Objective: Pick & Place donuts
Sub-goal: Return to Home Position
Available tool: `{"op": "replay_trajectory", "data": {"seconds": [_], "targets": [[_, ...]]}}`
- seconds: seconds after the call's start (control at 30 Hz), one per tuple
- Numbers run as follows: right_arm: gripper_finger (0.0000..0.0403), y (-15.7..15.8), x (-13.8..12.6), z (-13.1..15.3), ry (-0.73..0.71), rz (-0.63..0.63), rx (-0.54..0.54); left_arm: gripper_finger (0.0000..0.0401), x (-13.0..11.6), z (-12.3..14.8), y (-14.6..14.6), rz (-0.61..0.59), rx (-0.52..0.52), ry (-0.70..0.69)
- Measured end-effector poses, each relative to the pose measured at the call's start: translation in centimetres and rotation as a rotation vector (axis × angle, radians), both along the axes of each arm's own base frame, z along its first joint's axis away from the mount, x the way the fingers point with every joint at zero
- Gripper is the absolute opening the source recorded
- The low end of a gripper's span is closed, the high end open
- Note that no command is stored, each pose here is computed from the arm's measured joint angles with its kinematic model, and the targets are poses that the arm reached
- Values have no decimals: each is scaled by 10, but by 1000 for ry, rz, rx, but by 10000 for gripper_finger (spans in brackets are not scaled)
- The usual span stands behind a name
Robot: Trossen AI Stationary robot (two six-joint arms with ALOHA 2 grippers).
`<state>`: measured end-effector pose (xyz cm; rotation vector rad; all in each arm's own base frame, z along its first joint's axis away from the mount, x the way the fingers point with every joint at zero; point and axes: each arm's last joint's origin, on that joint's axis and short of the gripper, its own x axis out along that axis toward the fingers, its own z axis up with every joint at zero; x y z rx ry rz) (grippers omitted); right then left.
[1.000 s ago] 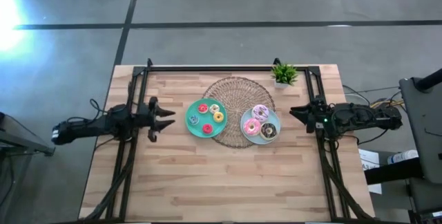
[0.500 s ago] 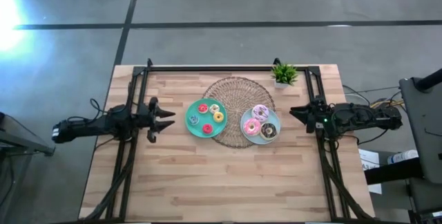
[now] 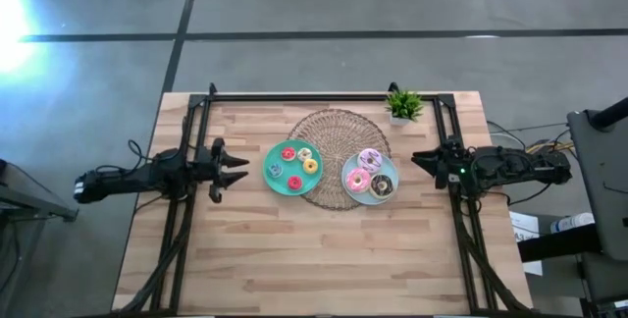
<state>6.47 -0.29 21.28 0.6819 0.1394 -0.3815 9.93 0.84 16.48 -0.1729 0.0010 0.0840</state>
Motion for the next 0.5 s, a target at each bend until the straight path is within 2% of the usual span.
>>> {"op": "replay_trajectory", "data": {"seconds": [0.17, 0.27, 0.37, 0.5], "targets": [[134, 0, 0, 0, 1, 1, -2, 140, 0, 0, 0, 0, 0, 0], [134, -1, 0, 0, 36, 12, -129, 140, 0, 0, 0, 0, 0, 0], [130, 0, 4, 0, 15, 24, -199, 140, 0, 0, 0, -1, 0, 0], [128, 3, 13, -10, -27, 169, -434, 140, 0, 0, 0, -1, 0, 0]]}}
